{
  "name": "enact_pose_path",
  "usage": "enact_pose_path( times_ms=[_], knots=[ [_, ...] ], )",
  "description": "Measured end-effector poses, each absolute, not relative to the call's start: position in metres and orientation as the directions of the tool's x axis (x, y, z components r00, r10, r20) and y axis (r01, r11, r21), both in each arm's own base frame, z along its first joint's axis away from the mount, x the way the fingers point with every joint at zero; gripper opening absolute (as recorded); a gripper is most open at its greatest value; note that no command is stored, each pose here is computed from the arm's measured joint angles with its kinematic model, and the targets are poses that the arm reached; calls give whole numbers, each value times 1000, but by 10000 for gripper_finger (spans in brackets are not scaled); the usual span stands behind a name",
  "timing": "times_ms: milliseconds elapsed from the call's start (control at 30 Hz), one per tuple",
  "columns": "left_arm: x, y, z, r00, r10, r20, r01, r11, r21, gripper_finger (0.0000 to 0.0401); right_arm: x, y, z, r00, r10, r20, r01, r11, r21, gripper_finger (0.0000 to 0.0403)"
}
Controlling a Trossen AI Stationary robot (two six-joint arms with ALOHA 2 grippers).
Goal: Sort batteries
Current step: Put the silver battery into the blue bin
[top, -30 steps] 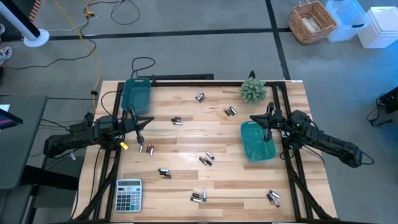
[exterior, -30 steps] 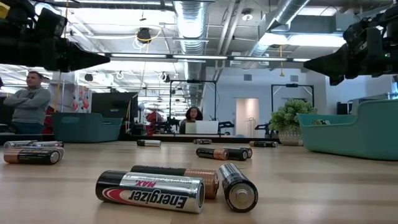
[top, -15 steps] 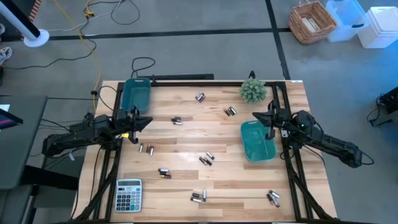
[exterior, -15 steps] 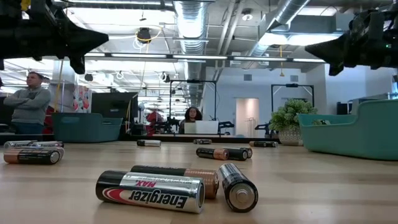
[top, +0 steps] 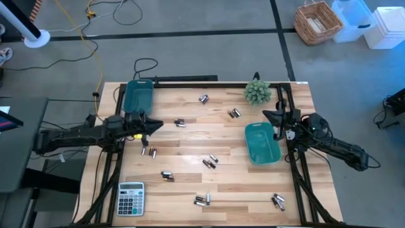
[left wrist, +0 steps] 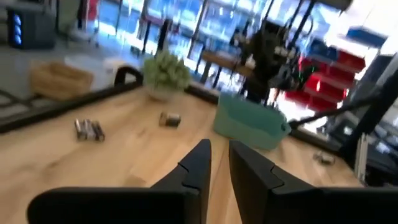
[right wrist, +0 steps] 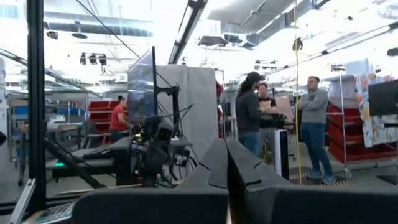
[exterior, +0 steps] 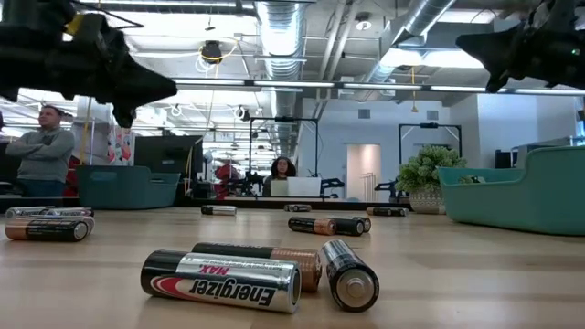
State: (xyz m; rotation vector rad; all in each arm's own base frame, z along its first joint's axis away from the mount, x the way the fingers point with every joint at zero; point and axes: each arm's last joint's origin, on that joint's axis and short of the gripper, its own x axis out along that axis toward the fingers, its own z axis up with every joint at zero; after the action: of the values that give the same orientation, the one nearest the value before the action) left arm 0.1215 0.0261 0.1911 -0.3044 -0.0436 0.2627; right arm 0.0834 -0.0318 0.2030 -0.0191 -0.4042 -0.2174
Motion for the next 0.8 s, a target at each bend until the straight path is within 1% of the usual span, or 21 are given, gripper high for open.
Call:
enact_pose_path(
  times_ms=[100,200,300,400,533,667,800],
  knots=[
    [130,26,205,975,219,-47,-222,923,-313,62,83,-32,203,894,-215,392,225,974,22,7],
    [139,24,222,968,218,-121,-246,915,-319,74,83,-32,204,894,-217,391,227,974,21,7],
    [145,21,235,929,224,-294,-313,900,-304,95,84,-33,205,897,-218,385,228,974,21,7],
    [150,14,243,838,220,-499,-396,875,-279,120,83,-33,206,895,-218,388,236,972,1,7],
    [157,2,254,723,159,-672,-462,835,-300,144,83,-33,206,894,-218,391,252,967,-38,8],
    [158,-12,251,521,119,-845,-599,756,-263,147,83,-32,207,893,-218,394,271,959,-84,29],
    [160,-26,236,350,97,-932,-709,678,-196,142,81,-32,210,872,-230,432,299,949,-98,64]
  ],
)
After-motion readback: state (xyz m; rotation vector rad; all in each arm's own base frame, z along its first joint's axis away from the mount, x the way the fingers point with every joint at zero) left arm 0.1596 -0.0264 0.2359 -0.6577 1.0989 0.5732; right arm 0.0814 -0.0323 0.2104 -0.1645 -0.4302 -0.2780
